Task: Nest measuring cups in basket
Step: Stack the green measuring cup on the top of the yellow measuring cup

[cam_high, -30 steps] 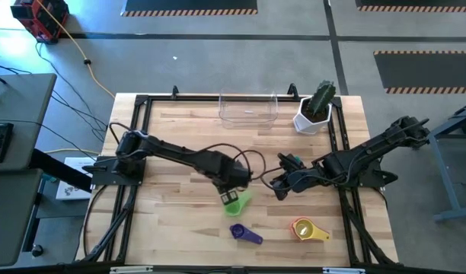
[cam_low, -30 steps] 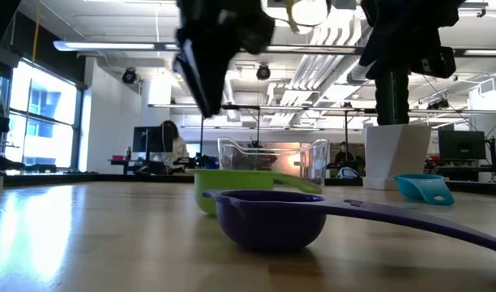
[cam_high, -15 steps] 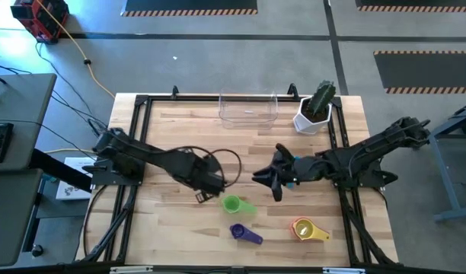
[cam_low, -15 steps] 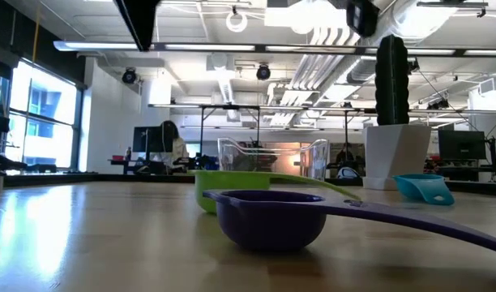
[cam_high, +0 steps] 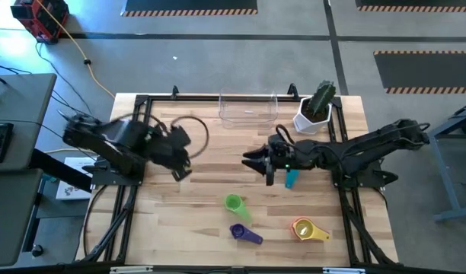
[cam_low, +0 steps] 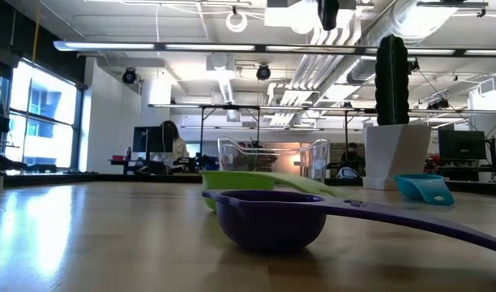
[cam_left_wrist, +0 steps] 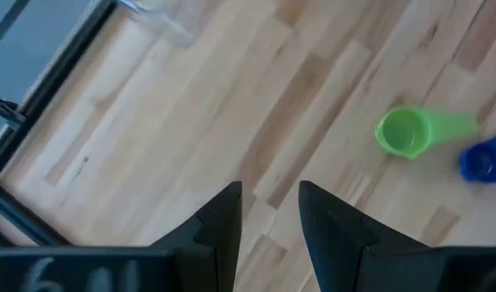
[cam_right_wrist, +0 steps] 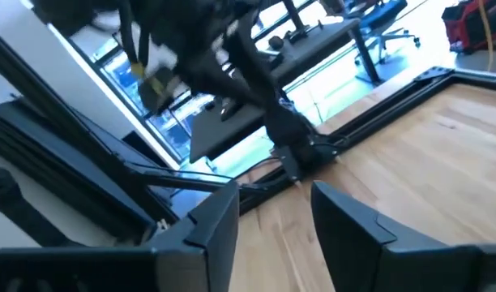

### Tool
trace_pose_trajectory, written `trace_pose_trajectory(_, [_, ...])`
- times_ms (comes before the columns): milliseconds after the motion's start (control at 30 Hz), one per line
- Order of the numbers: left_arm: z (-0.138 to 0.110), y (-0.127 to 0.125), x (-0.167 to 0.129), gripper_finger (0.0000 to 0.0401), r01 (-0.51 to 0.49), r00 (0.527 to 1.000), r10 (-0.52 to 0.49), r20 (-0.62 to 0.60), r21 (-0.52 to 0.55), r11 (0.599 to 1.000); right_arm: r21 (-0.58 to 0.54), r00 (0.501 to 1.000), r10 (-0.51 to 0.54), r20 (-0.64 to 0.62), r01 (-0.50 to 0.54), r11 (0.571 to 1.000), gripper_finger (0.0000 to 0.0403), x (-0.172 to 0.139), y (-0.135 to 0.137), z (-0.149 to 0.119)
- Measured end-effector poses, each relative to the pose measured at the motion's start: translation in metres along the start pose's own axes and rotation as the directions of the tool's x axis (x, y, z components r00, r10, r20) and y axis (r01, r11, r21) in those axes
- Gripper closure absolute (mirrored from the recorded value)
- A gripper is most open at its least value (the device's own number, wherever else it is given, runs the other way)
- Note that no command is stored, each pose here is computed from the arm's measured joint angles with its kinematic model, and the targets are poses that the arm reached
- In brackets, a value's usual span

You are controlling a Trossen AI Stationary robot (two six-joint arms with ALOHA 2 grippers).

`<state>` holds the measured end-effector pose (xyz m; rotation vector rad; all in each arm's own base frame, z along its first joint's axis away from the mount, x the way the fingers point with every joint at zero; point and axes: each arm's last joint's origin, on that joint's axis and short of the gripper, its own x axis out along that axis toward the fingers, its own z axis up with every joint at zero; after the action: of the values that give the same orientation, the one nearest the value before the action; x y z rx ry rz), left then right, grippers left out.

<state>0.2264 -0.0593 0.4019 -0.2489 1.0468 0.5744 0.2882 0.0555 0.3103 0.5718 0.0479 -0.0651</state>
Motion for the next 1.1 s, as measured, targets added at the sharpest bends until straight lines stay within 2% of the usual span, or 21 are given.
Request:
trace_pose_trajectory(167, [-0.002,0.021,-0.016,0.0286,0.007,0.997,-0.003,0.073,-0.047,0.999,-0.028,0.999,-0.004,-0.045,0.002,1.0,0.0245,0.026,0.008,0.003])
trace_pose_trajectory(267, [-0.003,0.027,-0.02,0.0286,0.0,0.995,0.007,0.104,-0.067,0.998,-0.053,0.982,-0.091,-0.166,0.083,0.995,0.0249,0.04,0.008,-0.004])
trace_pose_trajectory(400, [-0.003,0.029,-0.022,0.0286,0.005,0.994,0.003,0.11,-0.07,0.998,-0.039,0.905,-0.241,-0.352,0.243,0.969,0.0259,0.054,0.002,-0.02])
trace_pose_trajectory(533, [-0.004,0.028,-0.021,0.0286,0.001,0.994,0.006,0.106,-0.068,0.998,-0.068,0.814,-0.334,-0.476,0.345,0.936,0.0267,0.063,-0.003,-0.042])
trace_pose_trajectory(833, [-0.012,0.023,0.001,0.0286,-0.065,0.997,0.066,0.045,-0.034,0.997,-0.061,0.691,-0.34,-0.638,0.395,0.917,0.0269,0.082,-0.013,-0.092])
trace_pose_trajectory(1100, [-0.016,0.017,0.016,0.0286,-0.07,0.997,0.072,0.035,-0.063,0.996,-0.075,0.63,-0.364,-0.686,0.436,0.897,0.0269,0.089,-0.025,-0.114])
